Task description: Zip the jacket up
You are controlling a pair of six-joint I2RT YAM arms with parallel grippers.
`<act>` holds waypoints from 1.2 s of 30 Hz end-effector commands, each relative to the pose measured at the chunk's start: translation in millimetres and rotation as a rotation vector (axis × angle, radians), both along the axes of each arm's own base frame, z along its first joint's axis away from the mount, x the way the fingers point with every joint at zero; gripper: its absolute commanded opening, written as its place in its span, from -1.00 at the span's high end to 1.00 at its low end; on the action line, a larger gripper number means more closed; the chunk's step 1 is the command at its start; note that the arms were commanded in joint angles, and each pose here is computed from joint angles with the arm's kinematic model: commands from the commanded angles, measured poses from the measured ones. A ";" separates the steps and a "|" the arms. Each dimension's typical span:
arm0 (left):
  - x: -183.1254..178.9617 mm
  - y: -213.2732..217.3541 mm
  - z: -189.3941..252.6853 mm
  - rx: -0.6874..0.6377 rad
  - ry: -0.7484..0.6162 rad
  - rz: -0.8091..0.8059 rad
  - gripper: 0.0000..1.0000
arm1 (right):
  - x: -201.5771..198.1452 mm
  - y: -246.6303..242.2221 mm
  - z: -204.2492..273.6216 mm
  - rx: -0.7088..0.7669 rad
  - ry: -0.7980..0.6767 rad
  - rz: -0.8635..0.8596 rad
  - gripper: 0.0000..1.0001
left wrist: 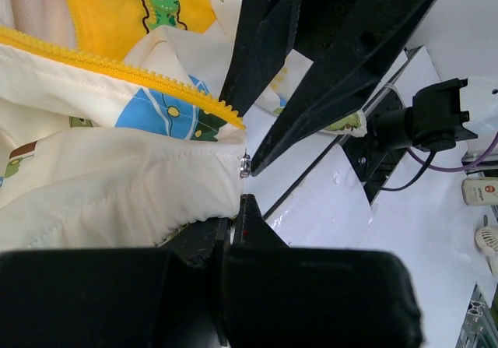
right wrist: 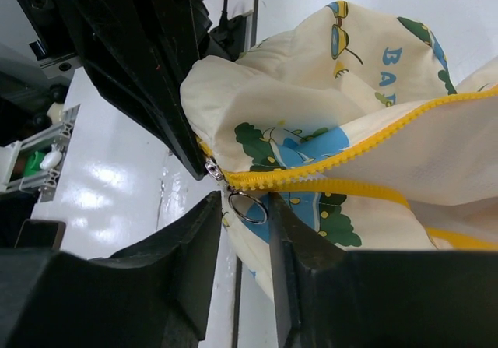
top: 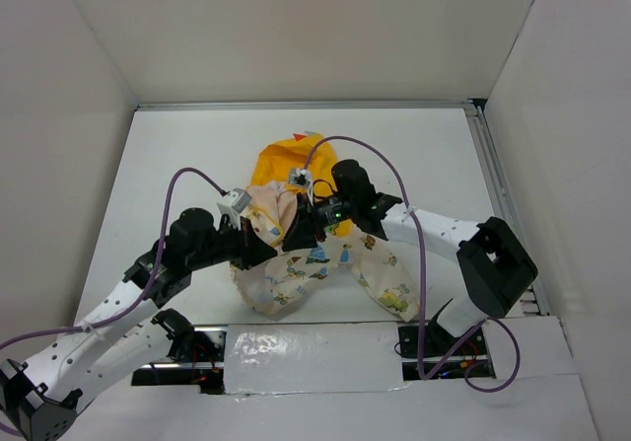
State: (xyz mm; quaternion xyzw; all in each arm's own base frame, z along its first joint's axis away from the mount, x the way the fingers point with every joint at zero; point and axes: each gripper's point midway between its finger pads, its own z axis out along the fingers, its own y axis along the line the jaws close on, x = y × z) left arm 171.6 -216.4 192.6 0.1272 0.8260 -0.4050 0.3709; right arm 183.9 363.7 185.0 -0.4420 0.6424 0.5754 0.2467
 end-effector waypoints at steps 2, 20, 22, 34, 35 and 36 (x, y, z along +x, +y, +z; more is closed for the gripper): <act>2.3 -2.4 13.0 -0.031 -0.066 -0.012 1.00 | 8.7 7.9 30.7 0.062 -0.078 -0.010 0.54; -6.9 1.5 1.4 -0.023 0.012 0.001 1.00 | 67.7 -12.6 5.3 -0.258 -0.125 -0.474 1.00; -7.6 3.0 4.7 -0.026 0.005 0.007 1.00 | 71.6 -19.0 -3.7 -0.313 -0.119 -0.510 1.00; -20.3 4.3 -0.4 -0.067 0.045 0.000 1.00 | 214.9 -94.8 -35.4 -0.523 -0.089 -1.160 1.00; -22.2 4.7 -3.7 -0.067 0.062 0.003 1.00 | 232.2 -115.4 -35.4 -0.547 -0.090 -1.240 1.00; -24.0 5.5 -7.7 -0.070 0.077 0.008 1.00 | 247.7 -121.3 -33.5 -0.550 -0.082 -1.278 1.00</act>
